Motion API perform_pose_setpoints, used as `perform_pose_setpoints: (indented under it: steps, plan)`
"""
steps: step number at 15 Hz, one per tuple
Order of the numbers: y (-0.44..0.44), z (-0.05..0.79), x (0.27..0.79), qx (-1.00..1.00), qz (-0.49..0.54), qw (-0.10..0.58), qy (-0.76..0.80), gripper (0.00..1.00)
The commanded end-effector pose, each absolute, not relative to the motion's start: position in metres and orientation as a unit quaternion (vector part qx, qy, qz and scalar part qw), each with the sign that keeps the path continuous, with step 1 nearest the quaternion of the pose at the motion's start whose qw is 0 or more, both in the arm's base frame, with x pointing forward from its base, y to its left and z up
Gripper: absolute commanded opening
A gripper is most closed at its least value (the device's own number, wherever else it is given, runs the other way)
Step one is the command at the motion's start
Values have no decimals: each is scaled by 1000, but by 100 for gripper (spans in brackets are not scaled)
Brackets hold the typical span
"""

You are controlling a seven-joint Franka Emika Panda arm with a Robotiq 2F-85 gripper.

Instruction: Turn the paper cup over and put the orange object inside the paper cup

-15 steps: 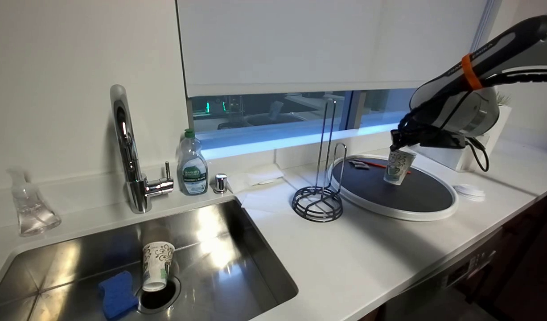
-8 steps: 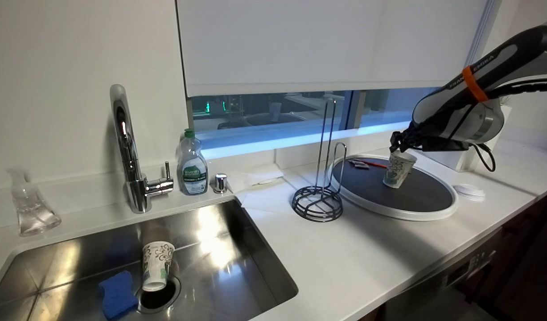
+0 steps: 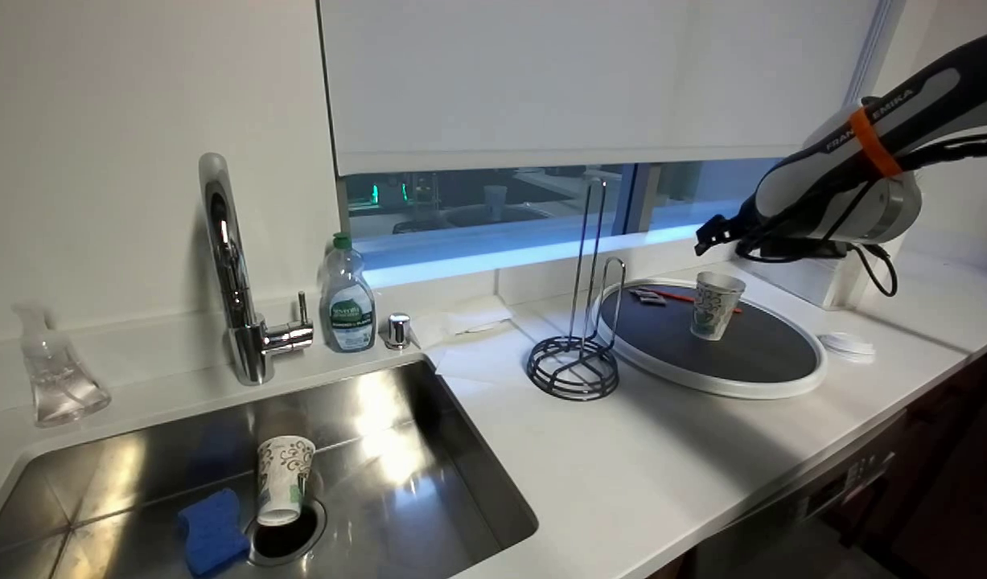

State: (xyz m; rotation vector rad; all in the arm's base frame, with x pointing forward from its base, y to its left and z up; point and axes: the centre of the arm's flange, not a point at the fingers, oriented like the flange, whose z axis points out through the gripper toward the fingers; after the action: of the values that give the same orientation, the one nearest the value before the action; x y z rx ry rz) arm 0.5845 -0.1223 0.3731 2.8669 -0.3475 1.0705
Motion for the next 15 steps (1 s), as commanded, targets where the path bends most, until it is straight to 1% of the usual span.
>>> perform_pose_setpoints:
  steps: [1, 6, 11, 15]
  plan:
    - [-119, 396, 579, 926, 351, 24, -135, 100]
    - [-138, 422, 587, 922, 332, 5, -199, 100]
    - [-169, 432, 610, 919, 246, -10, -306, 100]
    - [-182, 429, 634, 905, 179, 5, -386, 100]
